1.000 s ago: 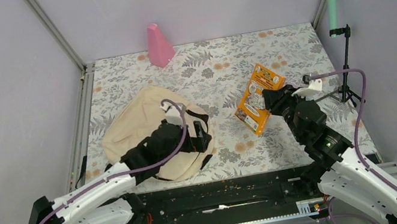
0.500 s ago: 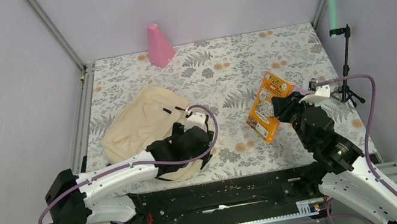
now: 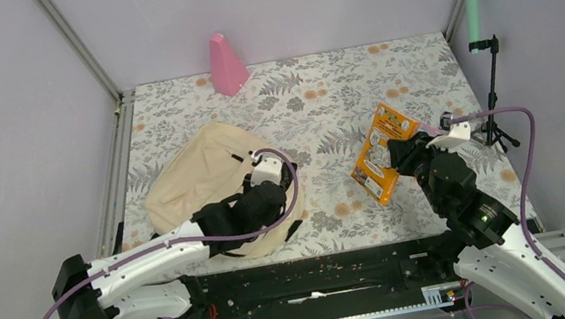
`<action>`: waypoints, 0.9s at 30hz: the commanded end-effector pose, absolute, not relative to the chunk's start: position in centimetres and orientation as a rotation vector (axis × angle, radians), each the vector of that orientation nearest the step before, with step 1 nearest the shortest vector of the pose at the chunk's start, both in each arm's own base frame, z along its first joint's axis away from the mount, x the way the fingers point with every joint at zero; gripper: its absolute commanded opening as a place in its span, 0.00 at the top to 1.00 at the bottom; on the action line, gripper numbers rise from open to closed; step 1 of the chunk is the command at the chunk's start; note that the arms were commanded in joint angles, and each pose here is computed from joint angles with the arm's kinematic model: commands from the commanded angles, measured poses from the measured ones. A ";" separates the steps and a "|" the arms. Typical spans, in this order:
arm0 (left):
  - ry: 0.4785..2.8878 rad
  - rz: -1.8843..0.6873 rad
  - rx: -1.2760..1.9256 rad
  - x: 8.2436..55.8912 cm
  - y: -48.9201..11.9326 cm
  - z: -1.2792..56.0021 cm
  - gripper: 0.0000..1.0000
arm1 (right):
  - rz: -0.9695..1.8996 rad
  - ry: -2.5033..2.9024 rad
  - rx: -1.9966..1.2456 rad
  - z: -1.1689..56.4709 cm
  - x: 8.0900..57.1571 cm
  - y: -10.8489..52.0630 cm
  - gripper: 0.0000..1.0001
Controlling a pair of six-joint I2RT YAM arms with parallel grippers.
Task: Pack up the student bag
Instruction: Place the book in the student bag.
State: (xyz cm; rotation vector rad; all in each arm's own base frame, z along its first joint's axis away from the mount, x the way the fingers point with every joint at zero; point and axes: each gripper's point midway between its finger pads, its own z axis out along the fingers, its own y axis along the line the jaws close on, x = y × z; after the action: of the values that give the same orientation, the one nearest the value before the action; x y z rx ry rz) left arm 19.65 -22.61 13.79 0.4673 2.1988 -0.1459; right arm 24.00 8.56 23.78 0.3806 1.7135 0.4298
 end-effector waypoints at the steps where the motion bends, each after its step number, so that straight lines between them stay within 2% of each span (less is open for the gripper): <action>1: 2.157 -0.082 0.479 20.1 -21.4 14.7 0.65 | 0.504 1.610 0.425 26.8 24.1 8.6 1.00; 3: 2.142 -0.047 0.485 20.4 -21.1 15.1 0.82 | 0.521 1.612 0.419 26.8 24.0 8.8 1.00; 6: 2.094 -0.014 0.489 21.2 -20.7 17.1 1.00 | 0.549 1.620 0.397 26.9 23.9 9.4 1.00; 8: 2.063 -0.055 0.490 21.7 -20.8 19.3 1.00 | 0.574 1.639 0.347 27.0 23.7 10.2 1.00; 13: 1.973 -0.341 0.483 23.3 -21.6 25.5 1.00 | 0.700 1.737 0.224 27.0 22.9 13.5 1.00; 22: 1.819 -0.353 0.441 27.2 -19.9 31.5 1.00 | 1.178 1.790 0.046 28.4 20.4 21.7 1.00; 27: 1.735 -0.439 0.430 27.3 -20.0 32.8 1.00 | 1.235 1.728 0.009 30.9 19.8 23.1 1.00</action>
State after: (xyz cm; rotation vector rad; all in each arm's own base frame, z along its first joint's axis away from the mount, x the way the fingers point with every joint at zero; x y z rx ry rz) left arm 26.58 -18.17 27.01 0.4395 1.9677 -0.2690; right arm 20.61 20.59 22.00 0.0667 1.9876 0.9957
